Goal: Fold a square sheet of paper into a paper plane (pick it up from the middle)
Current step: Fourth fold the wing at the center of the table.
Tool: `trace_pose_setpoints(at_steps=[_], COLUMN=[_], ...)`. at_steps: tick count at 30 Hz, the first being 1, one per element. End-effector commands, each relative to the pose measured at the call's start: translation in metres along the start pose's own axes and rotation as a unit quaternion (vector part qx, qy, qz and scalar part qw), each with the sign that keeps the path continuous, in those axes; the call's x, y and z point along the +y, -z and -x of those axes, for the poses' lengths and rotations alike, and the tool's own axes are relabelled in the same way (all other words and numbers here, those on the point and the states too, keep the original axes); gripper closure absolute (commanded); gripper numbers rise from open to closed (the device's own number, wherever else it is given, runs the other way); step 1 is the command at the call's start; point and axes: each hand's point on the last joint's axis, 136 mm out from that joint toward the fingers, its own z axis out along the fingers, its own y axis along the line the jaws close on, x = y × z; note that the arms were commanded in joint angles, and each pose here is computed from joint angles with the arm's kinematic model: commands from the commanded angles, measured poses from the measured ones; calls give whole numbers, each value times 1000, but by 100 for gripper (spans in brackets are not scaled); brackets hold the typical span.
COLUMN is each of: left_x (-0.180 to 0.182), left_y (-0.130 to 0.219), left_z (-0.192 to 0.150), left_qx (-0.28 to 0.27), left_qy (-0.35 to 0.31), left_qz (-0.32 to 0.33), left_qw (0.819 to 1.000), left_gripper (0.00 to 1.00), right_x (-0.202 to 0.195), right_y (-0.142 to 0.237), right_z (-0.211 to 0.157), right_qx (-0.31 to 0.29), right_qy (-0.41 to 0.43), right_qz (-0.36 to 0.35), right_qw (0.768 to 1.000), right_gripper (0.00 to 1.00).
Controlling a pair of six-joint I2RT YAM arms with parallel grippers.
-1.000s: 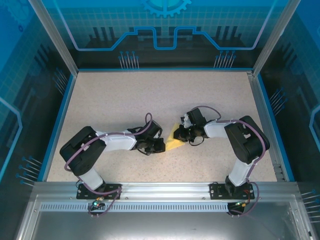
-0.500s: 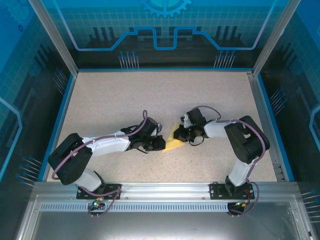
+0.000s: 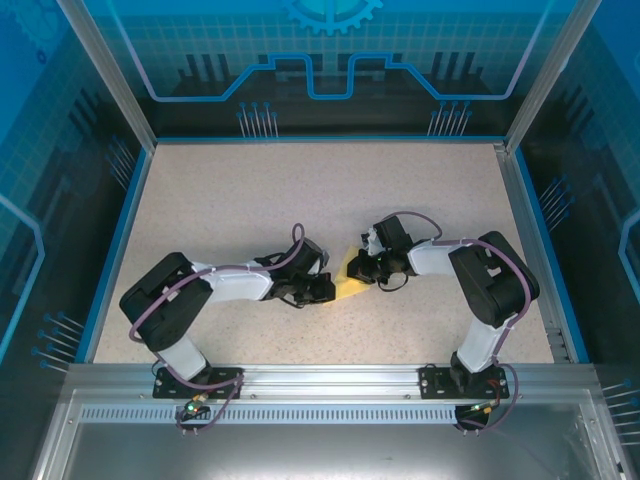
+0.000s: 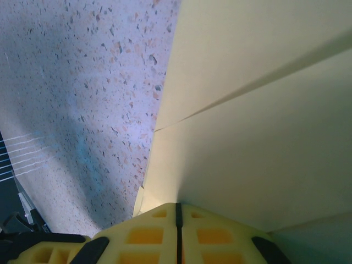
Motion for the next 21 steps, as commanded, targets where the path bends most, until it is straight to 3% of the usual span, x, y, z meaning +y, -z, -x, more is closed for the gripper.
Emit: trace_pose_setpoints(at_steps=[1,14,21], left_x=[8,31,38], left_y=[-3,-2,-4], left_z=[0,-5,-12], left_qx=[3,-1,5], left_qy=[6,13,18], left_qz=[15,58,64], left_qw=[1000,998,998], left_gripper=[91,95,100], right_x=[-41,-38,7], right_y=[-11,-9,12], right_z=[-17,-14,11], right_qx=[19,16,-22], right_qy=[-35,-29,15], right_qz=[-79,-78,-28], right_qw=[996,996,999], right_gripper=[92,92,89])
